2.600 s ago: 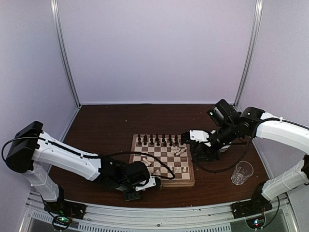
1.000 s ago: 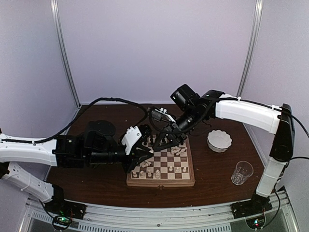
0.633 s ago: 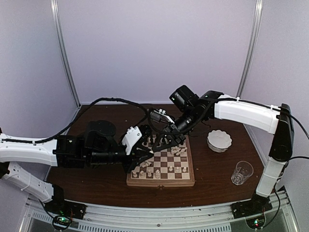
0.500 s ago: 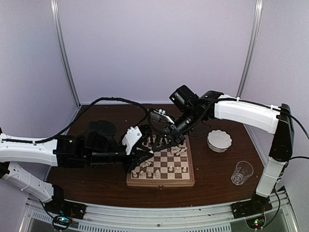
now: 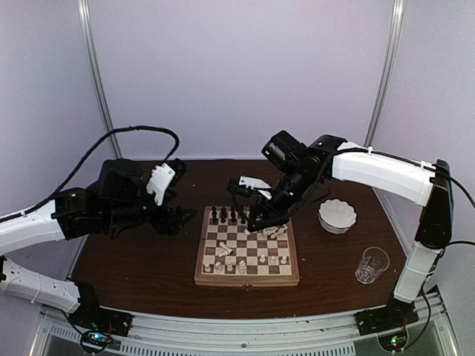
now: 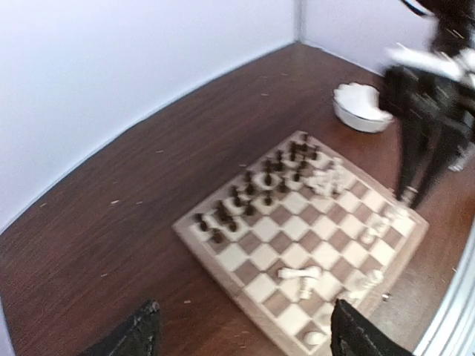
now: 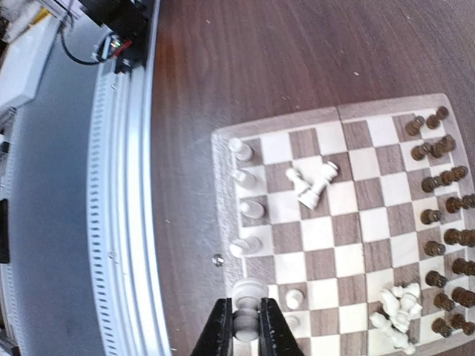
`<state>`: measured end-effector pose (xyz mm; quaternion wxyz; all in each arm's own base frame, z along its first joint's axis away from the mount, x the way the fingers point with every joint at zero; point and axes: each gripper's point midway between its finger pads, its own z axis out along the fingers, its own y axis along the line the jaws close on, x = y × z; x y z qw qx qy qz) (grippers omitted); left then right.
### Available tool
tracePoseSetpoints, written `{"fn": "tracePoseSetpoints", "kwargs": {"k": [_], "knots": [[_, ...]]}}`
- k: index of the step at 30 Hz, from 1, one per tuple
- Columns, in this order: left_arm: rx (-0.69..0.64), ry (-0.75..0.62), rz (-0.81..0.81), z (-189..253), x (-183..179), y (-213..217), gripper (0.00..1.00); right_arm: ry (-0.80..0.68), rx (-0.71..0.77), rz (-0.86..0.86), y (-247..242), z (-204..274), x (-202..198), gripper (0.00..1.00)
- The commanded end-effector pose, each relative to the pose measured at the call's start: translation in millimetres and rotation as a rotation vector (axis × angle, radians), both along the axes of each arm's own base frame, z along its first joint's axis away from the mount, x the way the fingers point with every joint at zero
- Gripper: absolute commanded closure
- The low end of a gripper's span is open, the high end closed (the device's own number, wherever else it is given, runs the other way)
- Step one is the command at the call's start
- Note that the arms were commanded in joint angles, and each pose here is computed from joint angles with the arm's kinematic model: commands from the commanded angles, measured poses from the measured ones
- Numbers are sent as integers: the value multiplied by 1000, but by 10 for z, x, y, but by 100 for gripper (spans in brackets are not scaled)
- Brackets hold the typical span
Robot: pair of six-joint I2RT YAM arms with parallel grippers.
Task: Set up the chess pieces on the board
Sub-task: Pass from the left arm to the right, then place the pawn at e2.
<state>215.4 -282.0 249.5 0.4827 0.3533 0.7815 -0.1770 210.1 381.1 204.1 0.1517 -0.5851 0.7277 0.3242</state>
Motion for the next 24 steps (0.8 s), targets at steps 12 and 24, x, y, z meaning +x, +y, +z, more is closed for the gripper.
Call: {"fn": "tracePoseSetpoints", "kwargs": {"k": [12, 24], "knots": [[-60, 11, 390, 205, 1369, 939, 21, -322, -376, 98, -96, -819, 278, 95], [-83, 7, 417, 217, 1325, 1217, 21, -340, -471, 155, -32, -1123, 199, 95]]}}
